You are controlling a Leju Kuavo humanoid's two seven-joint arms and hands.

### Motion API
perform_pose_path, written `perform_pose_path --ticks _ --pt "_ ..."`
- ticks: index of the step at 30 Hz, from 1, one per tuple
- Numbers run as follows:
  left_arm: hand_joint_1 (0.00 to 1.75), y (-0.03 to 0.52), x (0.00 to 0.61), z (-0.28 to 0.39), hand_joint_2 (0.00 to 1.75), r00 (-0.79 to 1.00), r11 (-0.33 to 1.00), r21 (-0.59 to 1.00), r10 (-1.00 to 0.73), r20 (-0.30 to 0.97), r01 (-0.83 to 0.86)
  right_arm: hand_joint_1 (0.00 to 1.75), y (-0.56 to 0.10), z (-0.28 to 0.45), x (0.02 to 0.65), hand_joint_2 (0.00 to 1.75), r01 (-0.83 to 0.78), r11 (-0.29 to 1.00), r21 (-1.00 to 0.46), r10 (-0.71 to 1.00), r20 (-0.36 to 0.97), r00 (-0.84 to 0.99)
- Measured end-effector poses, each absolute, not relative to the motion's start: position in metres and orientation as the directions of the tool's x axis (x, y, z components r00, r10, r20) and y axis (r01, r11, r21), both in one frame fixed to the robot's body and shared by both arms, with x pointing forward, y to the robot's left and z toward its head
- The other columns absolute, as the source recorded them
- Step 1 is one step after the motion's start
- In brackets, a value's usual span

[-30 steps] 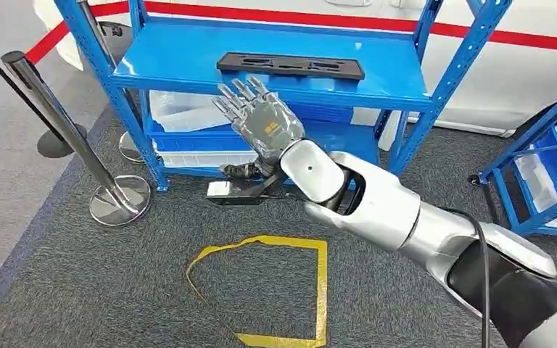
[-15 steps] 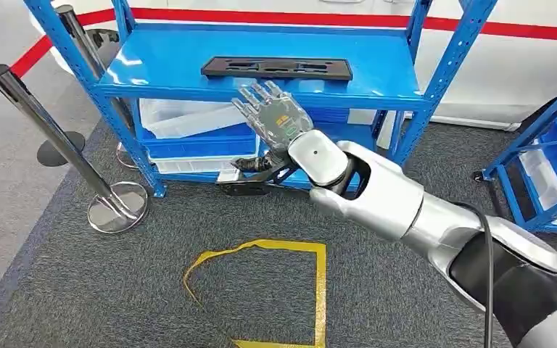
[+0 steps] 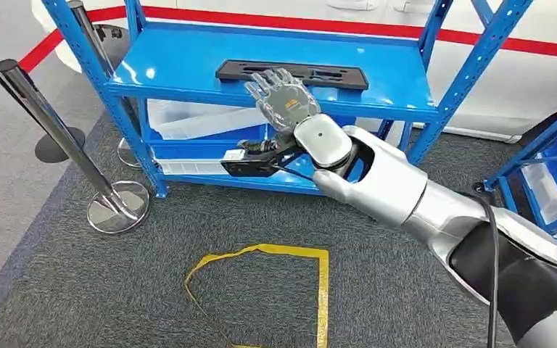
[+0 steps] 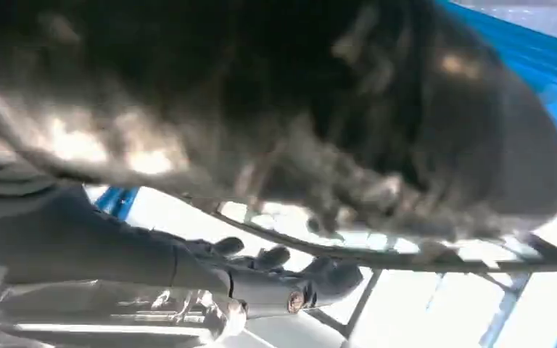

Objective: Take the parts from the cabinet and place them on the table.

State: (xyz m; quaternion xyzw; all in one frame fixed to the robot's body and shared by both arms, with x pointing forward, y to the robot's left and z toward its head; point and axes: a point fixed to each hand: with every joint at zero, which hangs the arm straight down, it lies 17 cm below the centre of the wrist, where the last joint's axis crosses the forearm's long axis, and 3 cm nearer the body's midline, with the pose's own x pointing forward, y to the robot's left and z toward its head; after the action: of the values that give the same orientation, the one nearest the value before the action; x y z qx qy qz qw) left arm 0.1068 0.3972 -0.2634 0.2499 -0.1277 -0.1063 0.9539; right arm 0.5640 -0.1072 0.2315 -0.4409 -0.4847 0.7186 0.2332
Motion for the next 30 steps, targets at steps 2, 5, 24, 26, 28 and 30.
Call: perform_pose_path --ticks 2,5,24,26,28,30 --pt "0.0 0.397 0.106 -0.264 0.0 0.945 0.854 0.503 -0.263 0.194 0.134 0.0 -0.109 0.232 0.565 0.0 0.091 -0.422 -0.902 0.764 -0.408 -0.499" --pt "0.0 0.397 0.108 -0.263 0.0 0.944 0.853 0.506 -0.263 0.198 0.132 0.0 -0.109 0.233 0.566 0.0 0.091 -0.424 -0.901 0.765 -0.41 -0.497" --pt "0.0 0.399 0.104 -0.264 0.0 0.949 0.851 0.507 -0.258 0.18 0.135 0.0 -0.113 0.235 0.57 0.0 0.087 -0.423 -0.902 0.771 -0.408 -0.489" --pt "0.0 0.399 0.105 -0.263 0.0 0.949 0.85 0.509 -0.259 0.182 0.134 0.0 -0.113 0.239 0.571 0.0 0.091 -0.422 -0.902 0.772 -0.41 -0.486" --pt "0.0 0.399 0.107 -0.263 0.0 0.947 0.849 0.511 -0.263 0.184 0.136 0.0 -0.113 0.233 0.57 0.0 0.082 -0.424 -0.902 0.77 -0.407 -0.491" --pt "0.0 0.399 0.106 -0.263 0.0 0.947 0.849 0.511 -0.264 0.182 0.138 0.0 -0.113 0.229 0.569 0.0 0.075 -0.427 -0.901 0.77 -0.406 -0.493"
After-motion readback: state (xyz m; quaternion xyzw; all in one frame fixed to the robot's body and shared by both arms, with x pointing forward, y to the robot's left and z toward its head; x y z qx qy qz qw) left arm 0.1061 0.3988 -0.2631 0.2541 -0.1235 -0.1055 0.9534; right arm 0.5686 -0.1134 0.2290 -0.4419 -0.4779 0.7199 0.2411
